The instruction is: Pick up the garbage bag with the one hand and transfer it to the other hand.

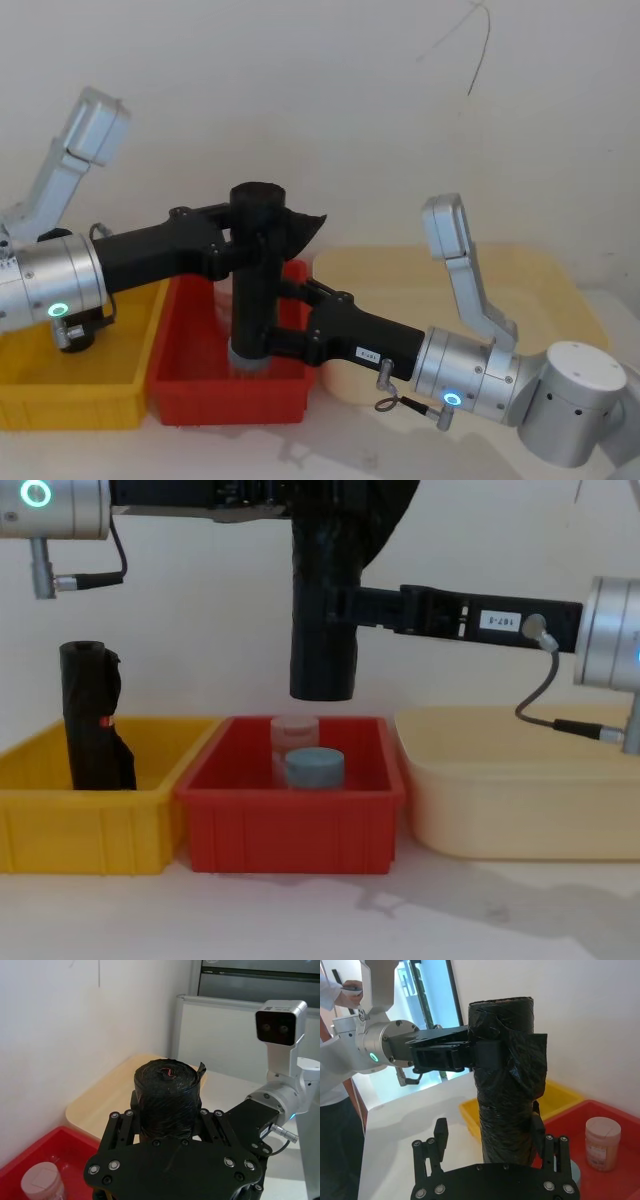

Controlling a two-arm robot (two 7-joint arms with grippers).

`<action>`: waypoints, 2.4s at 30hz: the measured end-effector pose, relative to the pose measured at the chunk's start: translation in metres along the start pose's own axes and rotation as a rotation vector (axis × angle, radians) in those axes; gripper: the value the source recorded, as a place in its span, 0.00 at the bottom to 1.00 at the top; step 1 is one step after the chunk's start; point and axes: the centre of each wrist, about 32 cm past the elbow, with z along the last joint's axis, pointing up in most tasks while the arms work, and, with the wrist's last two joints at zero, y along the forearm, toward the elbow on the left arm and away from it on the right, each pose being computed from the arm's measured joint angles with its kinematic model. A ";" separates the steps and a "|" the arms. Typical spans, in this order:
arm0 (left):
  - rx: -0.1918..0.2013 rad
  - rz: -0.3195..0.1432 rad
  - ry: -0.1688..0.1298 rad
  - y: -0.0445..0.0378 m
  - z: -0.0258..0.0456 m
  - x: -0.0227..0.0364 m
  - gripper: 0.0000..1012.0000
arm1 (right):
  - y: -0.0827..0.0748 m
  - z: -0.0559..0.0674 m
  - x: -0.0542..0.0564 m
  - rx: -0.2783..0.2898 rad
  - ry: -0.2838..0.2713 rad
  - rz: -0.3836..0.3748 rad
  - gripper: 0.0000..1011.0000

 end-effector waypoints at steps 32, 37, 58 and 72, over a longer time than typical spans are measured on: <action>0.024 -0.083 0.059 -0.0090 -0.0015 0.0056 0.50 | 0.007 -0.012 0.008 0.008 0.058 0.020 0.91; 0.024 -0.086 0.062 -0.0091 -0.0019 0.0060 0.50 | 0.008 -0.013 0.009 0.007 0.060 0.021 0.81; 0.026 -0.091 0.066 -0.0093 -0.0023 0.0066 0.62 | 0.009 -0.013 0.010 0.010 0.062 0.023 0.54; 0.023 -0.060 0.067 -0.0037 -0.0028 0.0061 0.99 | 0.003 -0.009 0.014 0.048 0.035 -0.034 0.54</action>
